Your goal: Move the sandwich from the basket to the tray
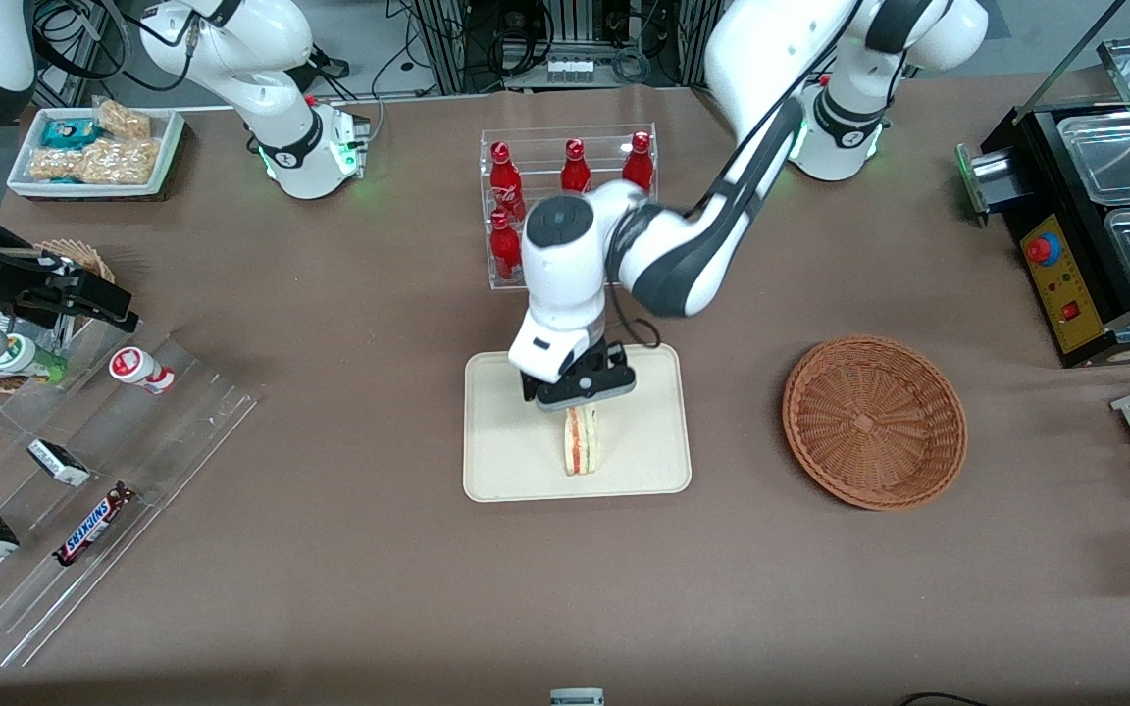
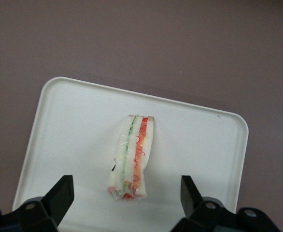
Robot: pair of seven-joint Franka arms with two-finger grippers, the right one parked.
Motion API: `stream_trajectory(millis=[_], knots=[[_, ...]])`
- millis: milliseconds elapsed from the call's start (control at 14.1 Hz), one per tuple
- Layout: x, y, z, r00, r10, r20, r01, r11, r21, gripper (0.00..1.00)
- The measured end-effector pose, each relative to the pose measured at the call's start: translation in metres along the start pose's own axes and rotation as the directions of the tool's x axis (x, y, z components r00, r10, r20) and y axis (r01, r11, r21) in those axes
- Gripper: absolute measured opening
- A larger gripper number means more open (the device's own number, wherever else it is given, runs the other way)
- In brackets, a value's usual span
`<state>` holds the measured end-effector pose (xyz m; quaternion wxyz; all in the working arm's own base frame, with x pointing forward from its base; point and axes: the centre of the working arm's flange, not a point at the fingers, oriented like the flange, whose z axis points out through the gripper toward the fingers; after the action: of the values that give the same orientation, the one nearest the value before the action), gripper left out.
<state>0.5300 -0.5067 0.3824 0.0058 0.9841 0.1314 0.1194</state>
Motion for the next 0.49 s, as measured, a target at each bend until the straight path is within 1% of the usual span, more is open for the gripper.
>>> stream_trajectory(millis=[71,141,283,354,424,495], knots=[[0.009,-0.009,-0.025,1.000,-0.016,-0.004,0.016,1.000,0.010,1.00],[0.022,-0.023,-0.046,0.999,-0.040,-0.004,0.040,0.999,0.030,1.00],[0.063,-0.068,-0.065,0.995,-0.099,0.006,0.098,0.992,0.075,1.00],[0.085,-0.094,-0.064,0.995,-0.099,0.018,0.098,0.991,0.088,1.00],[0.105,-0.120,-0.059,0.996,-0.086,0.040,0.081,0.992,0.099,1.00],[0.122,-0.149,-0.052,0.995,-0.067,0.072,0.059,0.993,0.105,1.00]])
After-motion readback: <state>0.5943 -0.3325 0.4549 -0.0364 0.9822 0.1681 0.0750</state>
